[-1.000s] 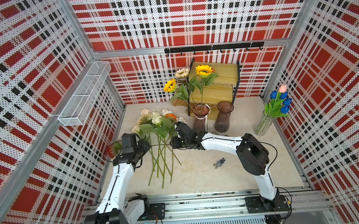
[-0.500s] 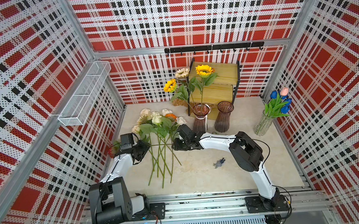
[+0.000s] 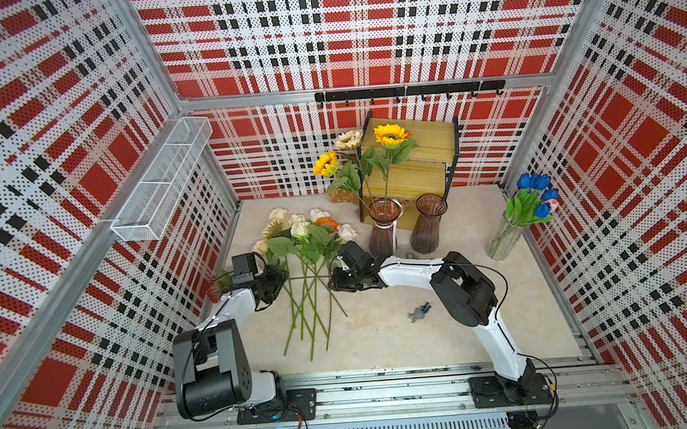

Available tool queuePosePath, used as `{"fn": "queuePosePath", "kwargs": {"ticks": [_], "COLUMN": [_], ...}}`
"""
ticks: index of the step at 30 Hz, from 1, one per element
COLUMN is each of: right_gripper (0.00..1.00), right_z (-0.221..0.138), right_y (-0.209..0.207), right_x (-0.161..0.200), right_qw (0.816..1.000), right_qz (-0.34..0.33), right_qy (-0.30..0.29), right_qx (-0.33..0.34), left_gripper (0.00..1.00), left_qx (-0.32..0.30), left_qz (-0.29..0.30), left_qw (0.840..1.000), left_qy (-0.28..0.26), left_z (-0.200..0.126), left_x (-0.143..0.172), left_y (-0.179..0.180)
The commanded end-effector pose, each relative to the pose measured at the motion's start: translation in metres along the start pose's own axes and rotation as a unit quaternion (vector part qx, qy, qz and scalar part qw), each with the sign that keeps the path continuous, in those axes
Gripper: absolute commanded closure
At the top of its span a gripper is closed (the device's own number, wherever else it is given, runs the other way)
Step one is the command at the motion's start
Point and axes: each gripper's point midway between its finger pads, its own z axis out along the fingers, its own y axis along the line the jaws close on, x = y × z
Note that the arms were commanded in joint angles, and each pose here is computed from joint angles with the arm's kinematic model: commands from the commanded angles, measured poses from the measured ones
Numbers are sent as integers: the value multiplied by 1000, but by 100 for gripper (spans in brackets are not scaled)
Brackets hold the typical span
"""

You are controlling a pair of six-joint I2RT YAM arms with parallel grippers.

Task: Arrange the flowers in different vases according to their variety
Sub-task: Pick up the flower at the center of the board.

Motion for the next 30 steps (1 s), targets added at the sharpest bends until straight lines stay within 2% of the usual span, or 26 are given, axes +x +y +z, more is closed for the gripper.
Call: {"fn": "queuePosePath", "kwargs": {"ticks": [1, 6, 11, 19, 23, 30], "right_gripper": [68, 72, 80, 99, 100, 100], "right_z": [4, 9, 12, 11, 4, -34], "right_y": [8, 4, -2, -3, 1, 27], "right_x": [-13, -20, -27, -29, -32, -42], "right_qw": [1000, 1000, 1000, 1000, 1000, 998], "right_qz": [-2, 3, 11, 7, -1, -29], "right_qy": [-13, -17, -20, -19, -26, -59], "right_qx": [-16, -13, -13, -12, -11, -20], "left_gripper": [52, 53, 53, 53, 53, 54], "left_qx": [23, 22, 17, 13, 10, 8], "left_qz": [4, 4, 1, -2, -5, -19], "left_qw": [1000, 1000, 1000, 1000, 1000, 1000], "left_qy": [-18, -18, -15, -11, -12, -23], "left_z": [-1, 2, 6, 13, 14, 13], "left_x": [-17, -18, -16, -15, -17, -24], "left_y": [-15, -15, -9, -5, -3, 3]}}
